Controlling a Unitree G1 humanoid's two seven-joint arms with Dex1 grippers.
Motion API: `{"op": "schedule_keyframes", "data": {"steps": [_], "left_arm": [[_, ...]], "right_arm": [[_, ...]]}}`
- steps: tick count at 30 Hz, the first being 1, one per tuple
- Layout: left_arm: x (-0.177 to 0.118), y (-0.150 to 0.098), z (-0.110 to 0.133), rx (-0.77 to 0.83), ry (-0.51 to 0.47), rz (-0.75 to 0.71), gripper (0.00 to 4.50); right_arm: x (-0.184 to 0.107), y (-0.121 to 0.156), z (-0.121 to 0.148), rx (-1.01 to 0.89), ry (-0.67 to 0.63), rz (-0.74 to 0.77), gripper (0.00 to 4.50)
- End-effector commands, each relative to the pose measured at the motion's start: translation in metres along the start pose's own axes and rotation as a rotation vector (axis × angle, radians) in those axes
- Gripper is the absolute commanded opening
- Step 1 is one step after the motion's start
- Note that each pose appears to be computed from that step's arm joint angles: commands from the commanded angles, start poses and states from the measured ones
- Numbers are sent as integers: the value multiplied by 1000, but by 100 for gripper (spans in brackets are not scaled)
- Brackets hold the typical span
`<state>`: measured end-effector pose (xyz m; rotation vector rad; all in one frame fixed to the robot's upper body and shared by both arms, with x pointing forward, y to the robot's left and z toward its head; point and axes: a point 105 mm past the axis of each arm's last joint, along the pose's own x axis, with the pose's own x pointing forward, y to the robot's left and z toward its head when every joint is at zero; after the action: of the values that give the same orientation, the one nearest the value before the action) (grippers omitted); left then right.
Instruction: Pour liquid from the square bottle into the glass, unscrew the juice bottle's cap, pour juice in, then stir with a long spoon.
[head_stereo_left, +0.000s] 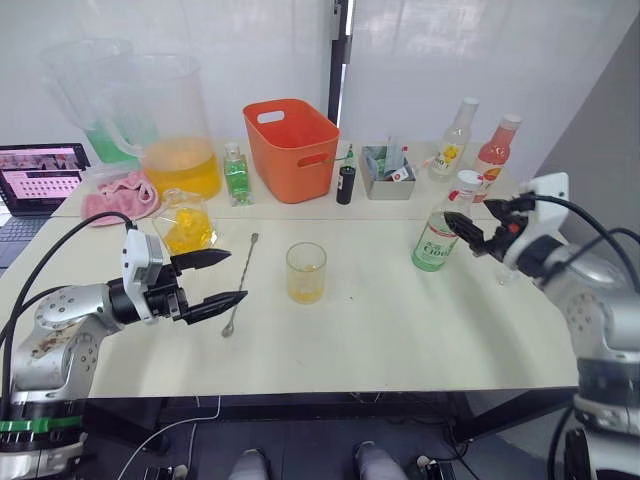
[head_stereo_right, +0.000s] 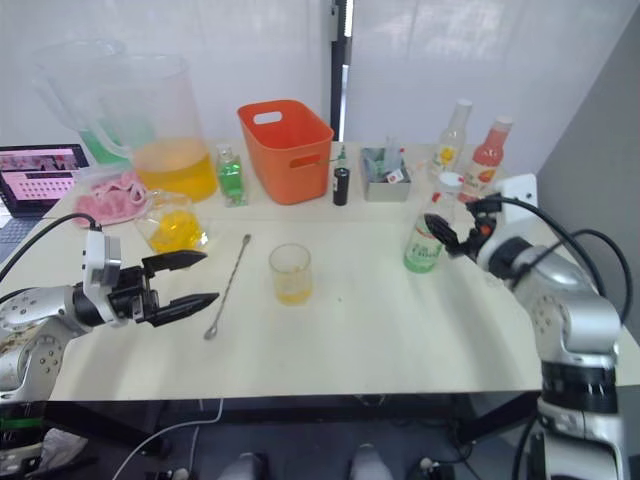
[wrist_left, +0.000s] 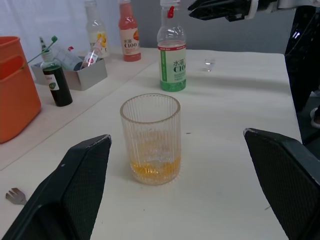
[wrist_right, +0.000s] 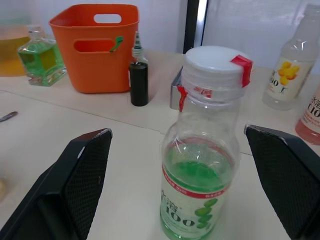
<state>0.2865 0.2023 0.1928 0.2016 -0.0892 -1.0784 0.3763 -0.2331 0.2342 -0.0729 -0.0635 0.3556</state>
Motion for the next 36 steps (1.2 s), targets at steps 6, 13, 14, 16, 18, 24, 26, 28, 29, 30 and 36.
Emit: {"op": "schedule_keyframes", "data": {"steps": [6,13,14,16,18,24,26,28,29,30,36], "left_arm": [[-2,-2,14,63,-33,38,449],[-4,0,14,70,-40,65,450],[-4,0,14,70,-39,67,450],[-5,-1,15,70,-40,69,450],[-5,-1,14,69,-41,70,450],[-5,1,14,70,-39,70,450],[-4,0,13,70,-38,61,450],[-3,-2,12,69,-39,51,450],[-1,-2,12,69,-43,44,450],[-1,-1,12,69,-45,40,450],[8,5,11,61,-46,-18,450]], "right_arm": [[28,-12,14,-23,-57,-1,450],[40,-18,12,-19,-61,25,425],[41,-18,13,-16,-70,28,396],[41,-19,16,-4,-96,36,338],[41,-20,16,-3,-108,39,270],[37,-15,23,-18,-139,77,153],[30,-3,30,-21,-158,135,153],[21,14,34,-39,-169,217,153],[15,27,38,-44,-170,272,153],[11,36,40,-46,-168,307,153],[-25,114,48,-24,-131,624,153]]}}
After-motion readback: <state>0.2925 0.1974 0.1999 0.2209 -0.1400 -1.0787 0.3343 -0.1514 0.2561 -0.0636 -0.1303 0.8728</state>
